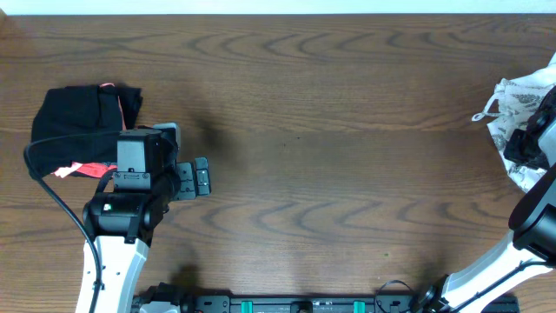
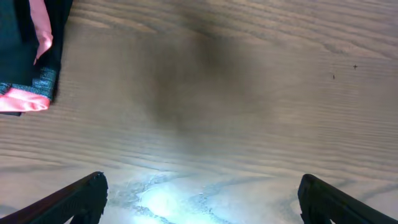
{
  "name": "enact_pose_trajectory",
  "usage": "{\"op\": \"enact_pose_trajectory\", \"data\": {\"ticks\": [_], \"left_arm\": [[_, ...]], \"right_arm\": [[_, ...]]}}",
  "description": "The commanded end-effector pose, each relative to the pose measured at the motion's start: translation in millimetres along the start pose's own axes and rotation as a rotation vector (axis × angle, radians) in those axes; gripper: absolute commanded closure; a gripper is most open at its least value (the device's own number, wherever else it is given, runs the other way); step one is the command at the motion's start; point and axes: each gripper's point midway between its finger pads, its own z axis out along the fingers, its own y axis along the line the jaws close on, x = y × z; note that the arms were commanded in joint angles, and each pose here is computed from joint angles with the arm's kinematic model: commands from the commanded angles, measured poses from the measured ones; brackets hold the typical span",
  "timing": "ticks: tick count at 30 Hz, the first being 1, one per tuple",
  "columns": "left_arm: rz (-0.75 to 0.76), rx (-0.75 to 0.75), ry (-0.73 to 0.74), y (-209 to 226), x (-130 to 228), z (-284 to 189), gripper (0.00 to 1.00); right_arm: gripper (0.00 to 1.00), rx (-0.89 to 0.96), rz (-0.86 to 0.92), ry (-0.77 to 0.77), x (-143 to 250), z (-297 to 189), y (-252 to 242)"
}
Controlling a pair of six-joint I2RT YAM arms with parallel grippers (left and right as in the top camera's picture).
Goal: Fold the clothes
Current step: 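Reach the right gripper to the white fern-print garment and grasp it, then drag the garment leftward to table center with the right gripper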
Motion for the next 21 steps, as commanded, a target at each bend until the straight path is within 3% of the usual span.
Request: {"op": "enact_pose_trajectory", "data": {"ticks": [1, 8, 14, 17, 21], "left_arm": [[-0.006, -0.001, -0.025, 0.3, -8.1, -5.0, 0.02], [-0.006, -0.001, -0.024, 0.3, -7.7, -5.0, 0.02], [-0.006, -0.001, -0.025, 0.3, -8.0, -5.0, 0.02], [-0.006, 0.000, -0.028, 0.2, -8.7, -5.0, 0.02], [-0.006, 0.000, -0.028, 0.2, -8.9, -5.0, 0.02]], "right_arm": [[0.99, -0.026, 0.029, -0.109, -34.9, -40.6, -2.2], [0.99, -0.116, 0.072, -0.406, -100.1, -188.7, -21.3], [0.99, -0.238, 0.077, -0.682, -124.8, -308.6, -24.7], [0.99, -0.345, 0.018, -0.734, -122.8, -336.9, 3.7], [0.99, -0.552, -0.109, -0.729, -108.5, -361.7, 77.0]]}}
